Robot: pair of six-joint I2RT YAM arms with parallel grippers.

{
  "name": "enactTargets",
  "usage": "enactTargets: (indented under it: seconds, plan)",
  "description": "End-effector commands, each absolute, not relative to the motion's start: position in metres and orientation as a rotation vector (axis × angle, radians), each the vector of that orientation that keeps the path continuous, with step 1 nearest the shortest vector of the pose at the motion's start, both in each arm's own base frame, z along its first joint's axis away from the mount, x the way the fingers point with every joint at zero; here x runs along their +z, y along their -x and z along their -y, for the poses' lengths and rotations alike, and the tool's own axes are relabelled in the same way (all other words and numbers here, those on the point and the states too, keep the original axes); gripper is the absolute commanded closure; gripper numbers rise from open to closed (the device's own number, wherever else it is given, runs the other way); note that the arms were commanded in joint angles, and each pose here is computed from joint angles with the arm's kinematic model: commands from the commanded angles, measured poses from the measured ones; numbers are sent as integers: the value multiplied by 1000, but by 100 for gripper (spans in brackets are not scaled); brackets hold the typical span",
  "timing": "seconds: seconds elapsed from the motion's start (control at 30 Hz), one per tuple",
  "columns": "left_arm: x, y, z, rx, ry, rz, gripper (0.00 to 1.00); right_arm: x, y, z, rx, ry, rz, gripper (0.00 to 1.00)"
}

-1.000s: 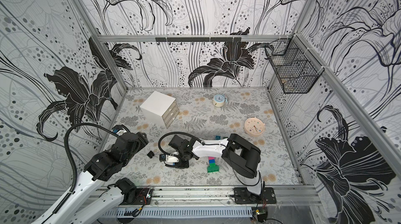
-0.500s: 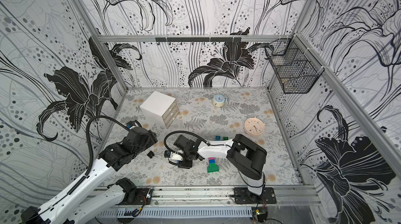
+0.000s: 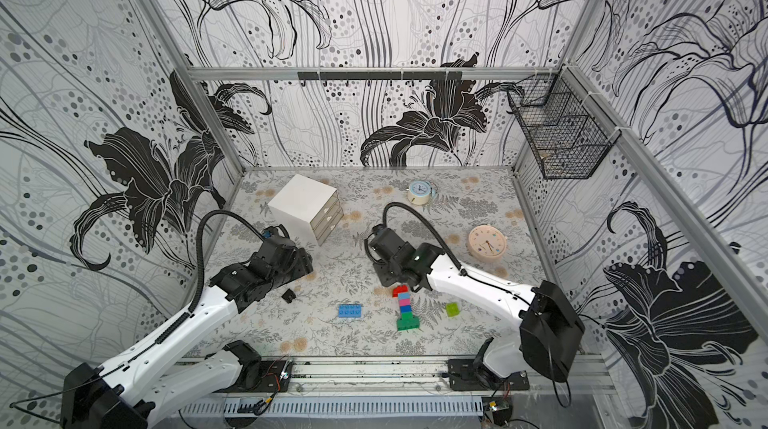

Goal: Assemble the number 1 with lego
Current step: Pick up the lego brick from the center of the board.

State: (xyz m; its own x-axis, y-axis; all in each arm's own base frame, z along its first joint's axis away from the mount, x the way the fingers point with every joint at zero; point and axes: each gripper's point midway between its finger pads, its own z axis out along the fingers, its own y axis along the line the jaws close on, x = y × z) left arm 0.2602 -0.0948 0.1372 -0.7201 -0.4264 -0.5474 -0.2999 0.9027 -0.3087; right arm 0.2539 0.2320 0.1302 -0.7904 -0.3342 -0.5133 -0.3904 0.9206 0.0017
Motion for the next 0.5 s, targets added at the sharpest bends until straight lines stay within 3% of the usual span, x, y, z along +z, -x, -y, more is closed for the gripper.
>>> enactTargets:
  seconds: [0.0,0.3,0.47]
  plan:
    - [142,-270,93,-254,518,-2422,27,117,-226,-164,-20,167,-2730,40]
    - [81,-245,44,-163,895,-2517,17,122,-225,-149,26,90,-2730,36]
    - [57,-237,44,-184,1022,-2601,14,124,-226,-150,32,100,-2726,35]
